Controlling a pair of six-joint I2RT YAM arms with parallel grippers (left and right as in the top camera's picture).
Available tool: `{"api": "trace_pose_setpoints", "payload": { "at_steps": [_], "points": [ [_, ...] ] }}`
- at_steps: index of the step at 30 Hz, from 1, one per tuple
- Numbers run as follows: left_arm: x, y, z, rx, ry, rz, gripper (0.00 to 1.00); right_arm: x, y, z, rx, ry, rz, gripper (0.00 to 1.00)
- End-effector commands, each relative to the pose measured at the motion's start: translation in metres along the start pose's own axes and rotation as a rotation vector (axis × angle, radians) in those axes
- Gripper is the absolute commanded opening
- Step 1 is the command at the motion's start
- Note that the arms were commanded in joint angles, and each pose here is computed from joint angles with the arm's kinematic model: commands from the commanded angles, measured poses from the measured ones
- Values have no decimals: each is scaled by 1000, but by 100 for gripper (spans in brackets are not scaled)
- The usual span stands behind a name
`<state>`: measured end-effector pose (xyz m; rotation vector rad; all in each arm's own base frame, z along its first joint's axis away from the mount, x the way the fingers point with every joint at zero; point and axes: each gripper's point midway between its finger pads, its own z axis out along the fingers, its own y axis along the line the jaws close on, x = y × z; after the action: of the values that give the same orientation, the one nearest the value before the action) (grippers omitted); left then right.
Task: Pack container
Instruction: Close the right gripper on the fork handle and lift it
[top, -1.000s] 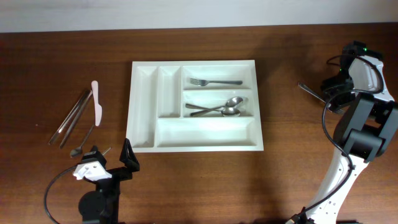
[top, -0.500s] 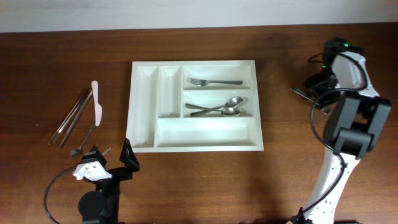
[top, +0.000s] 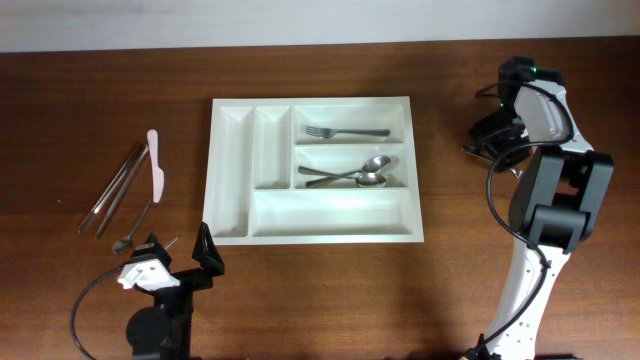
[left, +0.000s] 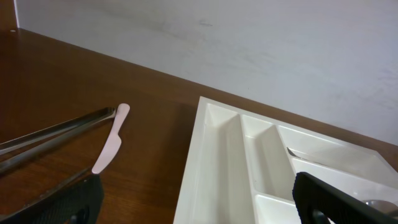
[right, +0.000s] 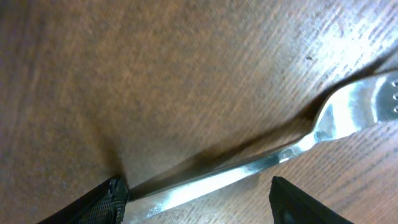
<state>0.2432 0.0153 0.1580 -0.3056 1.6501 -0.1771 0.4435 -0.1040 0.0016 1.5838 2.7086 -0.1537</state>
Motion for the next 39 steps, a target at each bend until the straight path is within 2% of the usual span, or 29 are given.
{"api": "trace_pose_setpoints", "payload": {
  "at_steps": [1, 8, 13, 17, 18, 22, 29, 39],
  "points": [
    [2, 0, 0, 8, 2, 18, 99, 21, -21, 32, 100, 66, -16, 74],
    [2, 0, 0, 8, 2, 18, 99, 35, -35, 59, 129, 94, -18, 73],
    [2, 0, 0, 8, 2, 18, 99, 38, -45, 74, 136, 107, -1, 62],
    [2, 0, 0, 8, 2, 18, 99, 31, -48, 77, 108, 121, 31, 61],
    [2, 0, 0, 8, 2, 18, 99, 29, -49, 77, 95, 133, 43, 59],
    [2, 0, 0, 8, 2, 18, 99, 24, -48, 78, 33, 178, 89, 40],
    [2, 0, 0, 8, 2, 18, 99, 8, -56, 81, -9, 184, 97, 30],
    [2, 0, 0, 8, 2, 18, 99, 3, -58, 81, -65, 225, 115, 28]
  ]
}}
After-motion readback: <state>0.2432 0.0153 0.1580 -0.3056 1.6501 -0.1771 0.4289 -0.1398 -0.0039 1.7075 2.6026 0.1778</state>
